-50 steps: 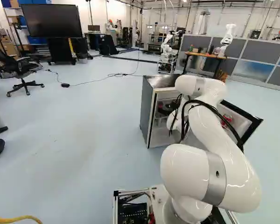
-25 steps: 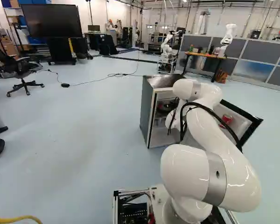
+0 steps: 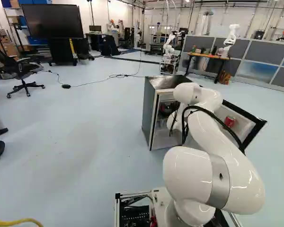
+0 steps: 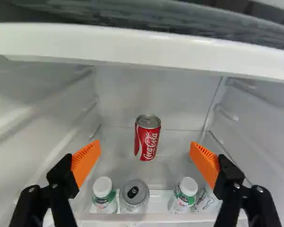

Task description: Grab a drink from the fridge

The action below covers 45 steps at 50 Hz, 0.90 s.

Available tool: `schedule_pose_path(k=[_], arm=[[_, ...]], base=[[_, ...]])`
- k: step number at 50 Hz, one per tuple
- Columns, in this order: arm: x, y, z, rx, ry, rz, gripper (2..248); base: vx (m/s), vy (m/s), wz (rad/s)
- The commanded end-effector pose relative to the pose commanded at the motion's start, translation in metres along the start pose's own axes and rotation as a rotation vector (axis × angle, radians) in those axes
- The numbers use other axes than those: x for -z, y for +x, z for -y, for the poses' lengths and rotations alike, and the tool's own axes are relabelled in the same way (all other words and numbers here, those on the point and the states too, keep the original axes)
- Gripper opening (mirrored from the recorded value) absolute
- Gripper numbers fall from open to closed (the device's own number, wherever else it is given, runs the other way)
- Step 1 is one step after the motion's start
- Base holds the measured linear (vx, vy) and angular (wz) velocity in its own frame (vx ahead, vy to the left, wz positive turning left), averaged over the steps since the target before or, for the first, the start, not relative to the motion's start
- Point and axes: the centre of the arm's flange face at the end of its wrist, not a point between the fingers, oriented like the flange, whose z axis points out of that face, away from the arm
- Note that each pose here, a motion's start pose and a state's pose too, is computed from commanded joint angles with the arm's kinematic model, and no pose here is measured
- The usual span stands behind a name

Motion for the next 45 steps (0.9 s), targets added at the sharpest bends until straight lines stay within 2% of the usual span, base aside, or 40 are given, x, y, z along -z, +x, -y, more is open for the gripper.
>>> schedule_pose_path(k=[10, 34, 45], arm=[[-0.008, -0.004, -0.002, 0.009, -0.001, 0.004, 247], [-0.028, -0.009, -0.007, 0.031, -0.003, -0.032, 247], [-0.038, -0.014, -0.007, 0.042, -0.003, -0.022, 247]], base=[[0.000, 0.000, 0.000], [0.000, 0.000, 0.000], [0.000, 0.000, 0.000]])
